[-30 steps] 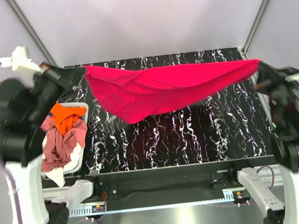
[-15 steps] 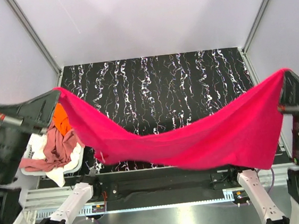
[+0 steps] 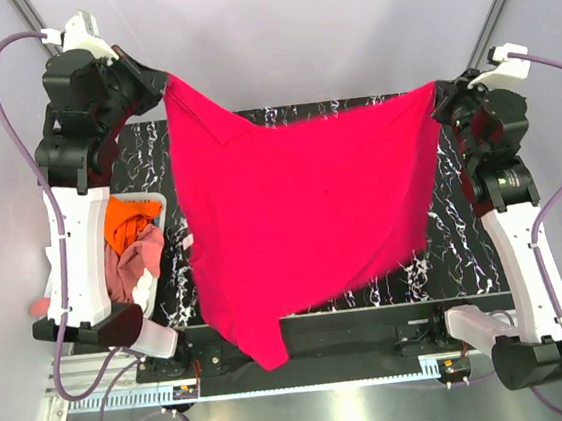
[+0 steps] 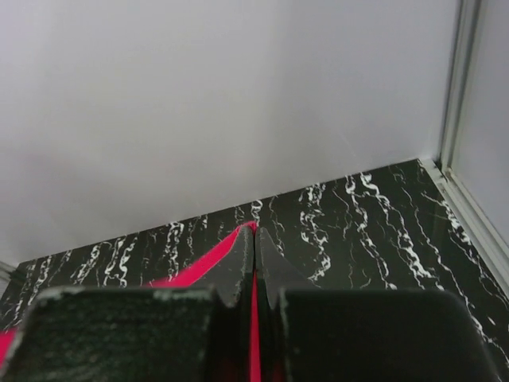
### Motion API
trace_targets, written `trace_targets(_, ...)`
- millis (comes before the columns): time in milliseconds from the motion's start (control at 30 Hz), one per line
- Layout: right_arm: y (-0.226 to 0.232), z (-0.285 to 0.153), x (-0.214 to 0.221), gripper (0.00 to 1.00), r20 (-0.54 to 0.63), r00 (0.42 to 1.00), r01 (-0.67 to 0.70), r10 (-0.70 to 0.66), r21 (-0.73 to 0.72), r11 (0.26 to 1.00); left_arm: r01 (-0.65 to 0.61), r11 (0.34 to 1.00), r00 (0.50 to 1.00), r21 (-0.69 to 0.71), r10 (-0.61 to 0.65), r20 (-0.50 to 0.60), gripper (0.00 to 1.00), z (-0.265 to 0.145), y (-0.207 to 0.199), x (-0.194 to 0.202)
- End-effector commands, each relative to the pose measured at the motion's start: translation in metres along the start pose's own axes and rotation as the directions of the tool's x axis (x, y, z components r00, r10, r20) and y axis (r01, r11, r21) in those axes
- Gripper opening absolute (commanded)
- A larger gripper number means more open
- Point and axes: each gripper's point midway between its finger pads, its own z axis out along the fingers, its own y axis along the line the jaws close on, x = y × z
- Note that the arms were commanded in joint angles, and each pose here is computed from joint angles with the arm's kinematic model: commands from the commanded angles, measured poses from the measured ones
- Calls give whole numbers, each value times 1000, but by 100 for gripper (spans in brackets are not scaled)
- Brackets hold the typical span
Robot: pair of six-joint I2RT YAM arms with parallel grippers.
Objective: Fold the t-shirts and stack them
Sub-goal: Flatten the tshirt out
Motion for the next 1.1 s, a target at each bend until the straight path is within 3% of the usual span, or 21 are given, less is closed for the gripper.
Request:
trace_targets(0,33,-38,-102,0,288,957,10,29,-134,991,-58,990,967,132,23,256,0,-76,-39,-67)
trace_targets(167,40,-78,-112,0,326,944,21,46,-201,979,-46,983,959,180,-7,285,0,-123,-46,-67)
trace_targets(500,39,-207,-144,0,453,888,60,82,-290,955,-40,947,899,319,-105,425,0,-264,-61,-72)
trace_targets(667,35,-248,-160,0,483,871,60,92,-290,955,-22,942,874,334,-144,464,0,-305,-60,-74)
trace_targets(800,31,-254,-168,0,499,863,60,80,-259,964,-18,945,860,326,-152,488,0,-311,-59,-82)
trace_targets(867,32,-233,-163,0,466,883,64,58,-242,968,-17,955,855,296,-140,500,0,-302,-56,-88)
trace_targets(1033,23,-156,-139,0,372,927,97,-41,-133,986,-53,992,868,117,-12,496,0,-221,-39,-106)
trace_targets(1067,21,-133,-128,0,338,939,106,-62,-114,988,-58,995,887,76,16,461,0,-186,-33,-103)
